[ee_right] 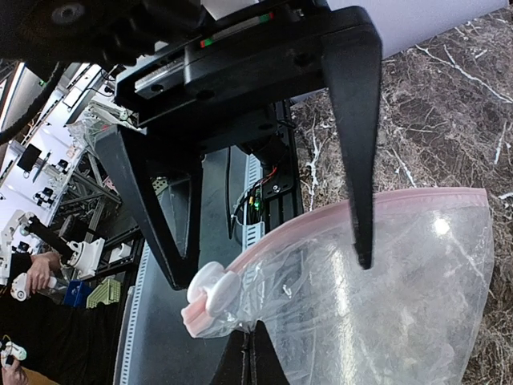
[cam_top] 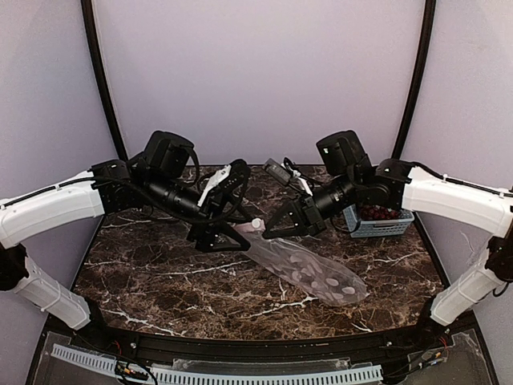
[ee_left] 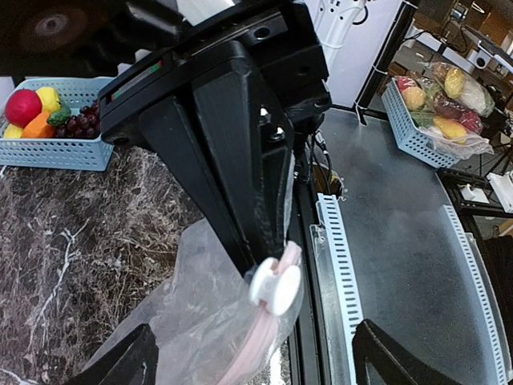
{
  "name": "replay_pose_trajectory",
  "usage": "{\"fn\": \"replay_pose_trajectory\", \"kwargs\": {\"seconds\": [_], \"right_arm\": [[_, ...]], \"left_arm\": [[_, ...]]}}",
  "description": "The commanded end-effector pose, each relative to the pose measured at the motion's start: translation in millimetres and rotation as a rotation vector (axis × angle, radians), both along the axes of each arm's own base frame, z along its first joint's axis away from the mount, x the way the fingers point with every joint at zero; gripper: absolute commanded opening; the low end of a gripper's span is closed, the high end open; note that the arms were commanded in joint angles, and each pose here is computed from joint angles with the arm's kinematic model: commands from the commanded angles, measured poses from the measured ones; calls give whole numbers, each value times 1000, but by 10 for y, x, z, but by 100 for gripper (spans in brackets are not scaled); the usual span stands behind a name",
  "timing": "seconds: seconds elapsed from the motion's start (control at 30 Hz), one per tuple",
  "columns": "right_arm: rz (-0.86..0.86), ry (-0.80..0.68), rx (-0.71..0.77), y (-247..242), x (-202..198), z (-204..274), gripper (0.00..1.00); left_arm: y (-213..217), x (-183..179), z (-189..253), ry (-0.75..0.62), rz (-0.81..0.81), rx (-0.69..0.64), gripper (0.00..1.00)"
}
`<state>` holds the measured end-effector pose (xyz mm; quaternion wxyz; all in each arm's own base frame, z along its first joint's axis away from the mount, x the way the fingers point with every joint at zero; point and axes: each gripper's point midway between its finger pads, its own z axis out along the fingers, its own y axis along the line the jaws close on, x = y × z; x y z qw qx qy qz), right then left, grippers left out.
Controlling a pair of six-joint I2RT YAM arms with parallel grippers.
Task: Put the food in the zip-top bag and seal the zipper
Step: Hold the zipper from the zipper food storage bag.
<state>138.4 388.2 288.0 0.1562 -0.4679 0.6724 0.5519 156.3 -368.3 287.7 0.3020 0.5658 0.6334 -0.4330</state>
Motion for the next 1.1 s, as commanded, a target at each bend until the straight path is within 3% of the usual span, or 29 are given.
{"fn": "replay_pose_trajectory", "kwargs": {"seconds": [0.0, 0.33, 0.63, 1.07], "right_arm": [[14, 20, -28, -56, -44, 3, 0], [19, 30, -50, -48, -38, -35, 0], [33, 45, -63, -35, -44, -97, 0], [34, 53, -88, -38, -39, -201, 0]], "left_arm": [[8, -199, 222, 33, -93, -66, 78], [-50, -241, 253, 71, -120, -82, 52], [-183, -236, 200, 102, -139, -69, 50], [-222, -295, 159, 138, -178, -74, 30]]}}
